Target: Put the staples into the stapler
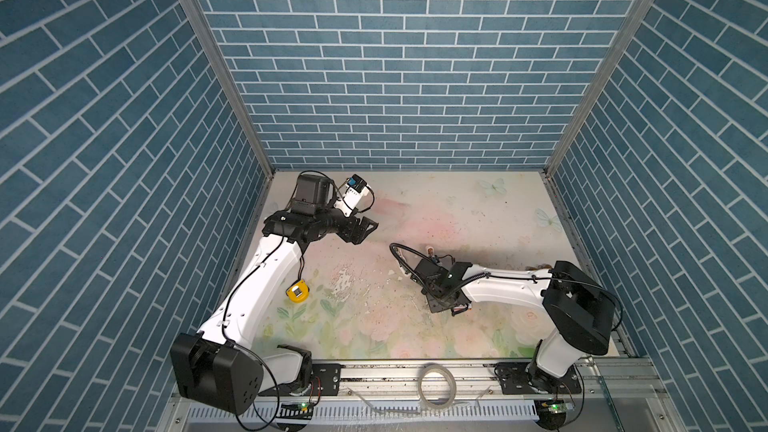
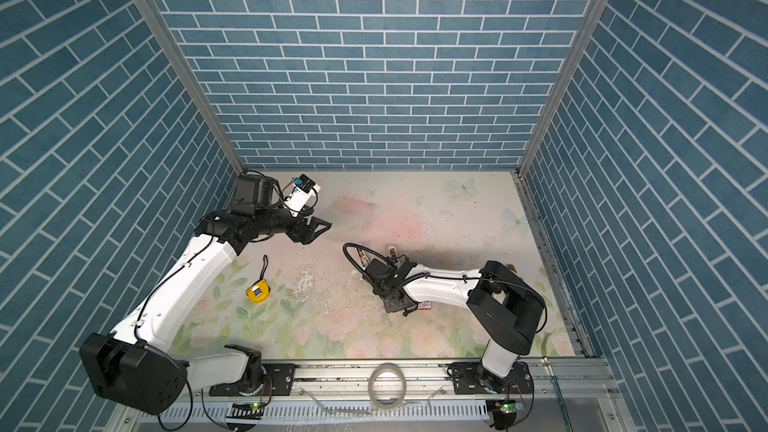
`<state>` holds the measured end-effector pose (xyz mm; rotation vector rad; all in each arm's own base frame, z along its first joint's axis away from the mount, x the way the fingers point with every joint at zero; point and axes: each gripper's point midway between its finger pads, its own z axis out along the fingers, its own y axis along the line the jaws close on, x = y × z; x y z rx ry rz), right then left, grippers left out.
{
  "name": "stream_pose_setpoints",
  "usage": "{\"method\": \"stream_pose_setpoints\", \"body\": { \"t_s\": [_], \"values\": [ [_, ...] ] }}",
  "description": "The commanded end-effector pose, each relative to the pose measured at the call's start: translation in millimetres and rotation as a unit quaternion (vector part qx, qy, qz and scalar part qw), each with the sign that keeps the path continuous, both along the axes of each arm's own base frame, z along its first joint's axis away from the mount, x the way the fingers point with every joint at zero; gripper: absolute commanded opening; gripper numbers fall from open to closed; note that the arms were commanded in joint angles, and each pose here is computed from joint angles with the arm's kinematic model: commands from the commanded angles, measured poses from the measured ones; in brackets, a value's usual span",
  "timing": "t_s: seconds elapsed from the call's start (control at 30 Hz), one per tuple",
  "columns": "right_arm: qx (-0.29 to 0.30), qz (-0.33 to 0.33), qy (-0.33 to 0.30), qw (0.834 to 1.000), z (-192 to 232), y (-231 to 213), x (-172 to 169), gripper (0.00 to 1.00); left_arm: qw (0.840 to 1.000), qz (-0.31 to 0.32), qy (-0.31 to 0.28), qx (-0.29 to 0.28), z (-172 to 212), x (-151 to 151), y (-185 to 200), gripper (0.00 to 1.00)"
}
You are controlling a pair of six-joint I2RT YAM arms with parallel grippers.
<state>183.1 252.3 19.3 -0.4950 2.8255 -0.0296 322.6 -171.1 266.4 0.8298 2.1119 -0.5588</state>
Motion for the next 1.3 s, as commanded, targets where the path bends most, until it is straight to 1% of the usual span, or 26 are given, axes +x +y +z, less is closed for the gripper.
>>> {"method": "stream_pose_setpoints", "body": {
  "t_s": [0.0,0.17,0.47,0.7,1.27],
  "values": [
    [0.004,0.002,-0.008,1.000,7.8,4.4,1.7,0.26,1.000,-0.006,0.005,-0.008,-2.1,-3.5,-3.2,0.81],
    [0.016,0.007,-0.010,1.000,12.5,10.8,2.2,0.27,1.000,-0.006,0.004,-0.008,-1.4,-3.5,-3.1,0.81],
    [0.022,0.002,-0.008,1.000,10.1,11.0,1.5,0.30,1.000,-0.006,0.004,-0.008,-2.4,-4.6,-3.0,0.81],
    [0.041,-0.002,-0.013,0.999,16.3,14.1,1.9,0.31,1.000,-0.007,0.004,-0.011,-2.5,-5.6,-3.5,0.81],
    [0.035,-0.003,-0.007,0.999,8.6,12.8,0.2,0.30,1.000,-0.007,0.006,-0.012,-4.7,-5.3,-3.8,0.81]
  ]
}}
